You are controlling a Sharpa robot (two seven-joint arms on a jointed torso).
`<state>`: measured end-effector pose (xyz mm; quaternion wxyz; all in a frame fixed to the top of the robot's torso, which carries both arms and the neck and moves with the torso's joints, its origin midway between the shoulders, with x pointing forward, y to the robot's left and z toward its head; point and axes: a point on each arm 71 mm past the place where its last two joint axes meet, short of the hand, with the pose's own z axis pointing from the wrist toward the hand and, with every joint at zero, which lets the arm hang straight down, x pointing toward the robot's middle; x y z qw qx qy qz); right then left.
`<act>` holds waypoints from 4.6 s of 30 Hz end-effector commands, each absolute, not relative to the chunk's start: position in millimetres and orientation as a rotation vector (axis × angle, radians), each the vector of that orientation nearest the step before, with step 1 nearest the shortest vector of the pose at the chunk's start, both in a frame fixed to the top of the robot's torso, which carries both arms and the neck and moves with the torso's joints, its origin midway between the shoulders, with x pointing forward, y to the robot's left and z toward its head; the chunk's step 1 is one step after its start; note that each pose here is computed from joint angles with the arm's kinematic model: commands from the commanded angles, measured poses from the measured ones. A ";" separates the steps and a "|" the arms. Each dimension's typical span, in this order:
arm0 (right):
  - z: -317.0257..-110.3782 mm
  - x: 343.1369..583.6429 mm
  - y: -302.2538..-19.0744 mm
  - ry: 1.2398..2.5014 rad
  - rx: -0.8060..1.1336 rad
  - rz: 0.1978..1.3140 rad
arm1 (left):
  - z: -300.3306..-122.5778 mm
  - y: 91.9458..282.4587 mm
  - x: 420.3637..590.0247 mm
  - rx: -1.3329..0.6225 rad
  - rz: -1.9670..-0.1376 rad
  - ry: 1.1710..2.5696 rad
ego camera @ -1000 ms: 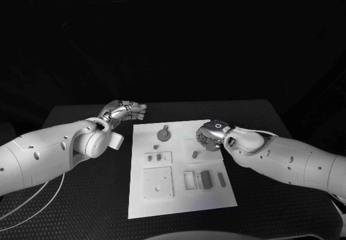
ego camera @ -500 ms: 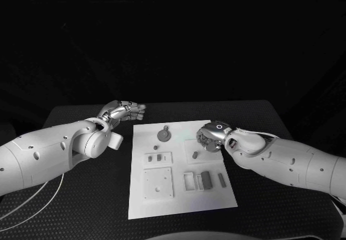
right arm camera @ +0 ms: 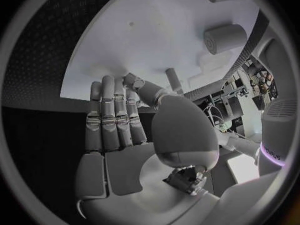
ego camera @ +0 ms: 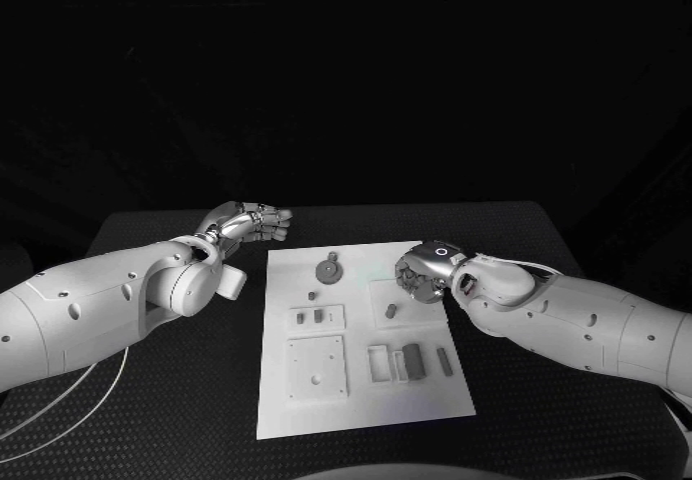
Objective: Assemble the parts on the task board
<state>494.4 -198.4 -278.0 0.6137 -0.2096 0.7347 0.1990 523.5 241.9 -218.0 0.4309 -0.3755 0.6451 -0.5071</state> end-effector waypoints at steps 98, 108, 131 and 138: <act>-290.5 409.6 -54.6 1.784 -0.767 0.842 | -214.4 238.7 530.2 -0.937 -1.274 1.600; -293.7 410.6 -56.1 1.780 -0.787 0.817 | -214.6 239.2 530.3 -0.938 -1.272 1.601; -296.8 409.4 -52.6 1.774 -0.793 0.819 | -214.8 238.0 530.5 -0.938 -1.274 1.604; -303.1 405.7 -52.1 1.813 -0.816 0.810 | -214.9 238.8 530.4 -0.940 -1.272 1.604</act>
